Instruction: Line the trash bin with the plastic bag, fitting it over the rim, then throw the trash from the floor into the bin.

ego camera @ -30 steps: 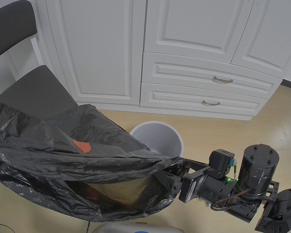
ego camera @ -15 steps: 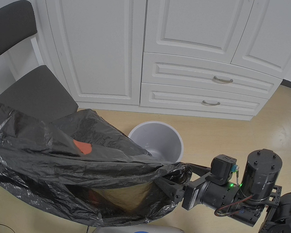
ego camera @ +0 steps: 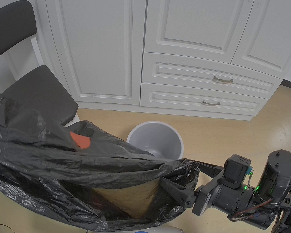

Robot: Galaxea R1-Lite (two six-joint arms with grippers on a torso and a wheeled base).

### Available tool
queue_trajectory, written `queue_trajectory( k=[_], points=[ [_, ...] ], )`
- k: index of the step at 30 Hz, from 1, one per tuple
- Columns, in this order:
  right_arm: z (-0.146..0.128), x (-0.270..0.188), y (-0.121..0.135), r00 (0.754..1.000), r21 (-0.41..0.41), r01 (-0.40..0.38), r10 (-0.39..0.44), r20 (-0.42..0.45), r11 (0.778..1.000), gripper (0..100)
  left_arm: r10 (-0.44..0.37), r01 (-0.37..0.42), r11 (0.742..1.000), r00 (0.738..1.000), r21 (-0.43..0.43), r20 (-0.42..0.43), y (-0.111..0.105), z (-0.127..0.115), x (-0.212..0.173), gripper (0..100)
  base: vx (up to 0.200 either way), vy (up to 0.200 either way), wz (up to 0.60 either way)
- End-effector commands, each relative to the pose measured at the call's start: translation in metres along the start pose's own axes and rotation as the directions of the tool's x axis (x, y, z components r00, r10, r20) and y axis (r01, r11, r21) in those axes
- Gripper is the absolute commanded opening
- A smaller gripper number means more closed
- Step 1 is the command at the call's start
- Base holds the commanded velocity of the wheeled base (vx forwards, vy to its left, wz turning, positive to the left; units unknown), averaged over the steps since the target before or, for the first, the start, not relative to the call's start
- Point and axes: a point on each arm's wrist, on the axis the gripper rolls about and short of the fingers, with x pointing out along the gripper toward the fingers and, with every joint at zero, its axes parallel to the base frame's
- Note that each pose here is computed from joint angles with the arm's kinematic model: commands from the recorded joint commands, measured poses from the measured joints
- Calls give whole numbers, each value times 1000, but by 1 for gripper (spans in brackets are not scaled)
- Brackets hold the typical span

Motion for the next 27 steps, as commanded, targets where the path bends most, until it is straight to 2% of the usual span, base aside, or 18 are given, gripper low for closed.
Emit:
queue_trajectory(
  k=[1, 8, 12, 20, 27],
  points=[
    [-3, 2, 0, 1000, -2, 1, -1, -13, 1000, 100, -16, 16, 1000, 1000, -5, 1, -1, 0, -1, 0, 0, 0, 0],
    [-2, 1, 0, 1000, -3, 0, 0, -10, 1000, 100, -58, 58, 998, 998, -12, -12, -3, -3, -3, 0, 0, 0, 0],
    [4, -10, 5, 1000, -14, -22, 22, 5, 1000, 100, -112, 111, 994, 993, -22, -49, -3, -10, -5, 0, 0, 0, 0],
    [14, -24, 7, 994, -29, -6, 3, -108, 1000, 100, -120, 119, 993, 991, -23, -53, -3, -11, -5, 0, 0, 0, 0],
    [9, -17, 6, 991, -32, 9, -13, -134, 999, 100, -121, 120, 993, 991, -20, -50, -3, -10, -6, 0, 0, 0, 0]
  ],
)
